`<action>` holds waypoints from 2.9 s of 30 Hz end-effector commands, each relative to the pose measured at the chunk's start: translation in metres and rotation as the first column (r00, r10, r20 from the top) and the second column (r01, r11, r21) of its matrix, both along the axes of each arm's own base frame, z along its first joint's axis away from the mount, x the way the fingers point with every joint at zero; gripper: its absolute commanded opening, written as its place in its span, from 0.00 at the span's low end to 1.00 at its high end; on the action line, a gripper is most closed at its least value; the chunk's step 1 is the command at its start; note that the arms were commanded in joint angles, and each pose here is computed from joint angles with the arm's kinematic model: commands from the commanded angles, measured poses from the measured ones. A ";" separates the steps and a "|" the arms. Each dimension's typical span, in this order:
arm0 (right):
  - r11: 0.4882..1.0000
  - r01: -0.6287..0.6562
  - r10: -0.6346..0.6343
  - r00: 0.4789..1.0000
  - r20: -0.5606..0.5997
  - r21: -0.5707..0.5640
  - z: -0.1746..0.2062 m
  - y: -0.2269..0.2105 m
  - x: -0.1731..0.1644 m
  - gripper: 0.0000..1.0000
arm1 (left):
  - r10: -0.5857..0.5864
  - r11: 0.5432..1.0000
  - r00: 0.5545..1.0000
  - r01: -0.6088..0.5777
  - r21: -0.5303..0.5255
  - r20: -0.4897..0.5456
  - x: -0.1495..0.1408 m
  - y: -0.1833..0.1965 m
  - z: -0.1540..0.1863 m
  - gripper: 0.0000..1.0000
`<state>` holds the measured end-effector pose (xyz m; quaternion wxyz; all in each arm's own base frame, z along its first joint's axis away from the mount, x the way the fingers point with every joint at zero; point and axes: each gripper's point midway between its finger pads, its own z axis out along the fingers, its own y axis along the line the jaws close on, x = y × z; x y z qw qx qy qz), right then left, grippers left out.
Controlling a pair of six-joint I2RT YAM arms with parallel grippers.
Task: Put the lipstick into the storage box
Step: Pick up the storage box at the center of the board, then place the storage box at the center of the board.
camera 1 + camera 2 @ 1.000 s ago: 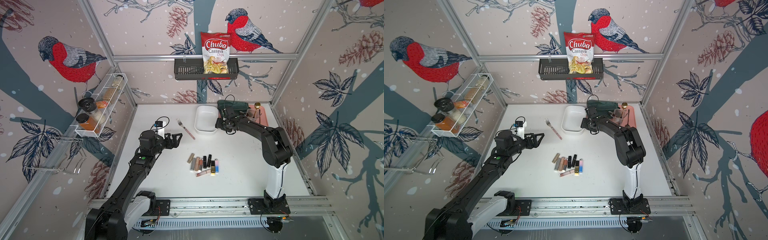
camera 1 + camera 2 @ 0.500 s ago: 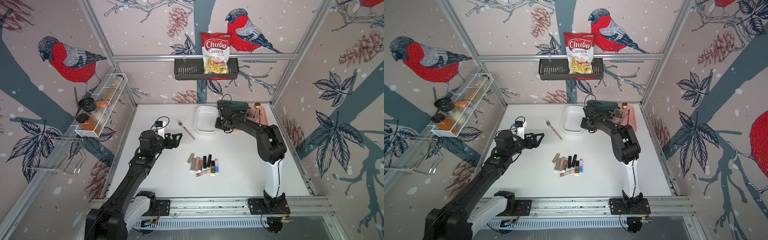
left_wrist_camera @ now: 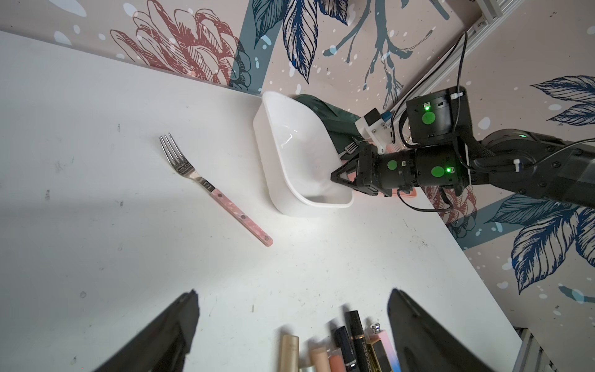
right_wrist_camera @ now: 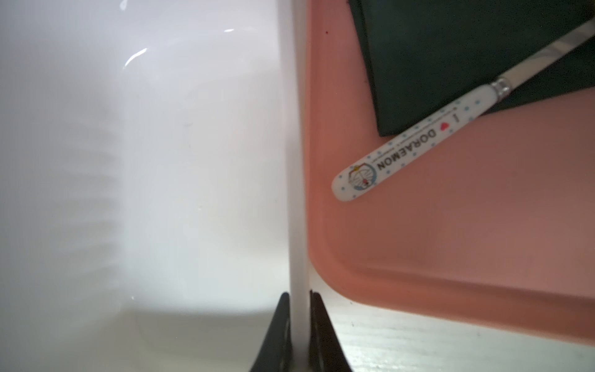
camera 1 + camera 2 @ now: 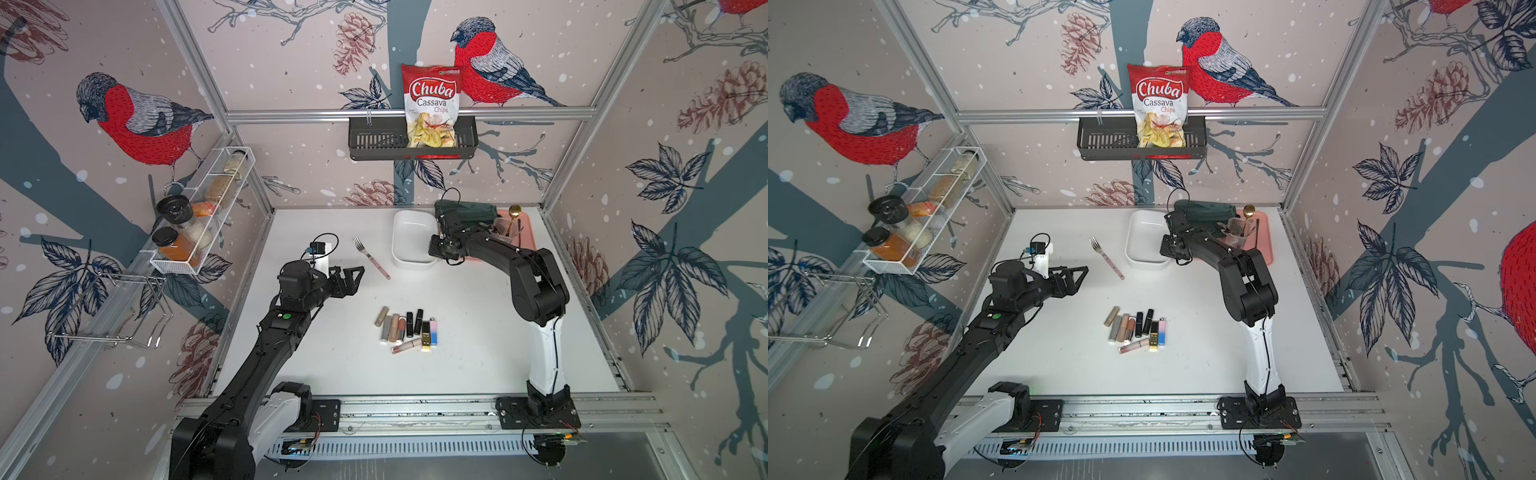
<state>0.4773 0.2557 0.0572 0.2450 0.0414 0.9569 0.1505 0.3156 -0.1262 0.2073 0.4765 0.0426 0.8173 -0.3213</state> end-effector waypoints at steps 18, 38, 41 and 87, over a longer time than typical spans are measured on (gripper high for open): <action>0.992 -0.102 0.092 0.988 0.126 0.074 0.101 0.048 -0.047 0.00 | 0.072 0.997 0.992 -0.070 -0.023 0.105 -0.016 0.013 0.049 0.95; 0.956 -0.176 0.157 0.983 0.098 0.236 0.092 0.195 -0.240 0.00 | 0.292 0.954 0.955 -0.287 -0.083 0.052 -0.105 0.059 0.089 0.95; 0.950 -0.147 0.136 0.989 0.059 0.277 0.075 0.202 -0.242 0.00 | 0.306 0.950 0.951 -0.302 -0.073 0.040 -0.107 0.062 0.088 0.95; 0.946 -0.216 0.146 0.951 0.274 0.243 0.156 0.019 -0.209 0.82 | 0.207 0.977 0.973 -0.211 -0.025 -0.105 -0.079 0.040 0.031 0.88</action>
